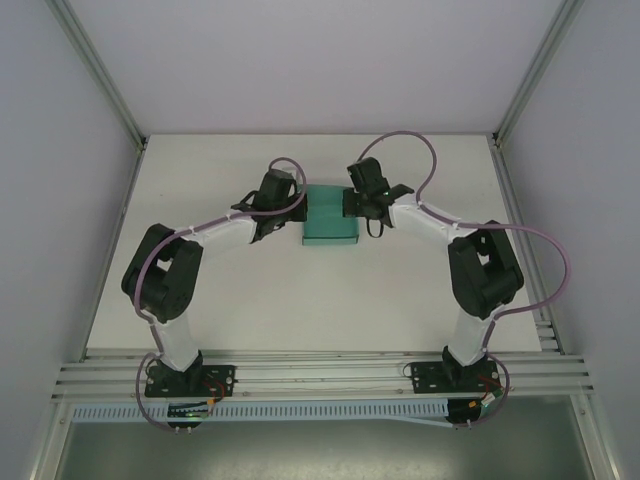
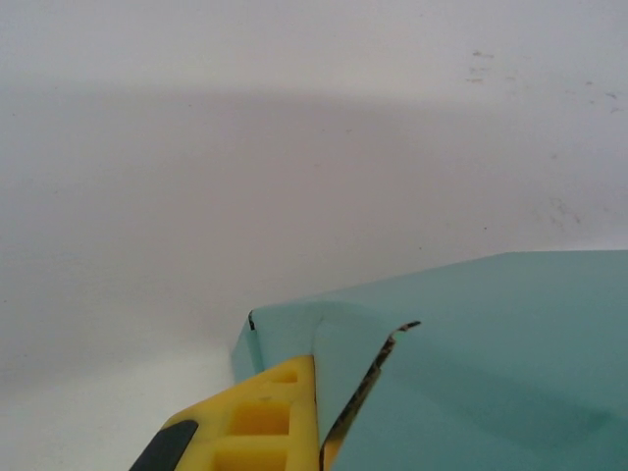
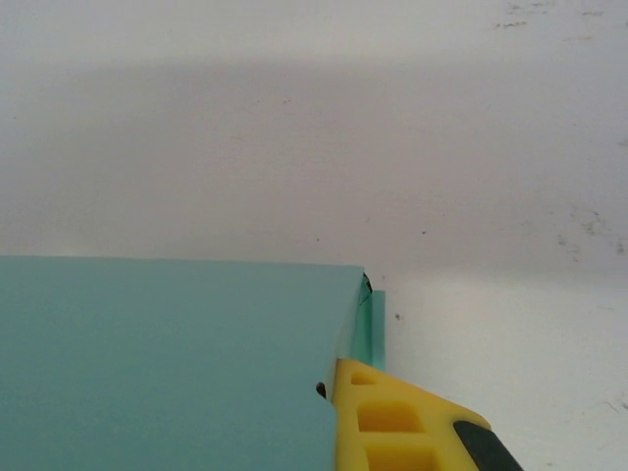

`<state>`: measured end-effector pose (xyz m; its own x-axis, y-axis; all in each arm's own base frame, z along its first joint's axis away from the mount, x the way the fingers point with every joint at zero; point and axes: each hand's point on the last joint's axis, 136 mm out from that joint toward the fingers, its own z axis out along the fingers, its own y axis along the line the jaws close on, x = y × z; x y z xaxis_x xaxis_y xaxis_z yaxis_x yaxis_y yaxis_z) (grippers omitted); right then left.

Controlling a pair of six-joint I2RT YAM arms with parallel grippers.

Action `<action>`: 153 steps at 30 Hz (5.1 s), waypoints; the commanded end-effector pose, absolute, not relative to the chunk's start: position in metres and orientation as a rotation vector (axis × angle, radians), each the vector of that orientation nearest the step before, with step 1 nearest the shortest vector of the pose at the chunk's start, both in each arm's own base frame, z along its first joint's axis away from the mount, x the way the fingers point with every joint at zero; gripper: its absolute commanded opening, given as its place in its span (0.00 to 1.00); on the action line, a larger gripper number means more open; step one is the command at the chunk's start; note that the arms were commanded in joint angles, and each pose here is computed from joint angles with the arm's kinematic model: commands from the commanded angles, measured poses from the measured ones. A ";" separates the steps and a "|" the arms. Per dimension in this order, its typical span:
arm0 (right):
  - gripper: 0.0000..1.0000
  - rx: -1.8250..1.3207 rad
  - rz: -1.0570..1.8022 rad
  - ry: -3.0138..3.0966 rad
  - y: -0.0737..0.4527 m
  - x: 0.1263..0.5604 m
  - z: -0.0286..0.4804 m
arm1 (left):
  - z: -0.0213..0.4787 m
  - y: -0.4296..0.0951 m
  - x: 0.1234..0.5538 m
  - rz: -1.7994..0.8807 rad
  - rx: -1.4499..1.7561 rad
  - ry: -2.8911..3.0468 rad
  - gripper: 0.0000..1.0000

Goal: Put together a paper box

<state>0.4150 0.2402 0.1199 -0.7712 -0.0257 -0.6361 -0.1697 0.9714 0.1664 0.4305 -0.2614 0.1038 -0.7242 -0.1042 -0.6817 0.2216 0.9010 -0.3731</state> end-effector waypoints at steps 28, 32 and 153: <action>0.00 -0.303 0.272 2.306 0.272 0.348 0.106 | 0.051 -0.273 0.336 -0.814 0.190 2.406 0.13; 0.00 -0.300 0.195 2.280 0.257 0.341 0.099 | 0.071 -0.266 0.330 -0.810 0.183 2.378 0.33; 0.78 -0.035 1.487 2.518 0.311 0.327 0.080 | -0.001 -0.209 0.318 -1.359 -0.336 2.510 0.11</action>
<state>0.3290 0.2926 0.0603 -0.9764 0.1290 -0.1732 -0.0651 0.5890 0.8055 0.3424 -0.2165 0.0371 -0.9137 -0.3268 -0.2416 0.0605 0.4785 -0.8760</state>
